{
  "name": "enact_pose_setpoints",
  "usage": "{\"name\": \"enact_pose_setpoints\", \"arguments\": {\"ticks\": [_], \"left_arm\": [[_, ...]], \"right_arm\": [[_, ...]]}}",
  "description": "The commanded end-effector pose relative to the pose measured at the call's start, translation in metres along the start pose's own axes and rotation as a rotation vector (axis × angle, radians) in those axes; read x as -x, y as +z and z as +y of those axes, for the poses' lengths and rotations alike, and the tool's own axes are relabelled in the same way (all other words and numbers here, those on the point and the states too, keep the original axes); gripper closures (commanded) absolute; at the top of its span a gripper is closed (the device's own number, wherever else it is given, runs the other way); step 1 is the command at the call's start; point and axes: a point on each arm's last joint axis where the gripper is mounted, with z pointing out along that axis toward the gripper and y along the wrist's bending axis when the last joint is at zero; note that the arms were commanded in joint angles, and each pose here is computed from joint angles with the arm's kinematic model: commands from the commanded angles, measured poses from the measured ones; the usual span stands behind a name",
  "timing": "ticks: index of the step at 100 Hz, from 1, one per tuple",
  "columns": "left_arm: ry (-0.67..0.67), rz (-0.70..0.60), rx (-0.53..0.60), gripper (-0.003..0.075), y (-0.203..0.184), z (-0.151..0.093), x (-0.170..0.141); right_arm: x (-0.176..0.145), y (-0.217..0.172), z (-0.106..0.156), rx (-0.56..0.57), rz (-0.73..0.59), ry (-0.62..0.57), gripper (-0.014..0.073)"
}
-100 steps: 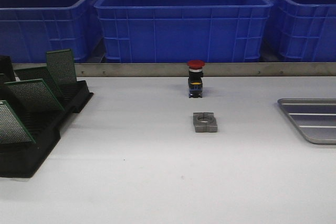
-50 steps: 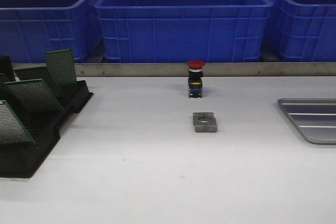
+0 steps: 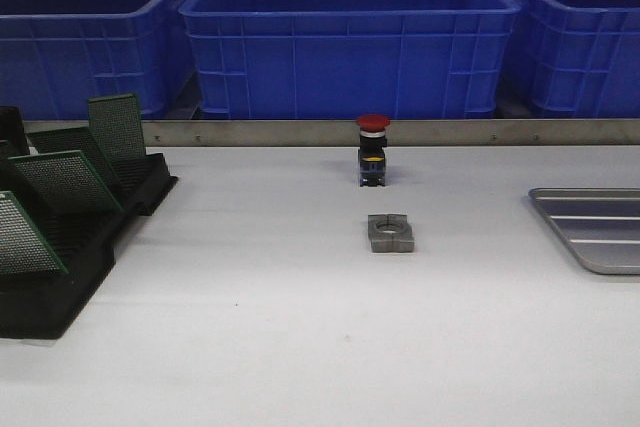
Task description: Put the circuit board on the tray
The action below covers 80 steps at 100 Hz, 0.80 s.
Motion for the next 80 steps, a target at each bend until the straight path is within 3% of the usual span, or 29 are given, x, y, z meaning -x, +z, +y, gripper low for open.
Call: {"name": "enact_pose_setpoints", "arguments": {"ticks": [1,37,46,63,72,80], "left_arm": [[-0.021,0.032,-0.005,0.0741,0.003,-0.002,0.023],[0.019,0.438,0.006,0.0731,0.060,-0.003,0.035],[0.045,0.501,-0.014,0.0636,0.075,-0.004,0.036],[0.141,0.577,-0.108,0.0314,0.101,-0.010,0.042],[0.235,0.582,-0.179,0.0276,0.112,-0.014,0.047],[0.420,0.586,-0.305,0.0281,0.120,-0.022,0.048]], "right_arm": [[0.012,-0.003,0.001,0.007,-0.109,-0.010,0.0656],[0.012,-0.003,0.001,0.007,-0.109,-0.010,0.0656],[0.012,-0.003,0.001,0.007,-0.109,-0.010,0.0656],[0.012,-0.003,0.001,0.007,-0.109,-0.010,0.0656],[0.012,-0.003,0.001,0.007,-0.109,-0.010,0.0656],[0.012,-0.003,0.001,0.007,-0.109,-0.010,0.0656]]}}
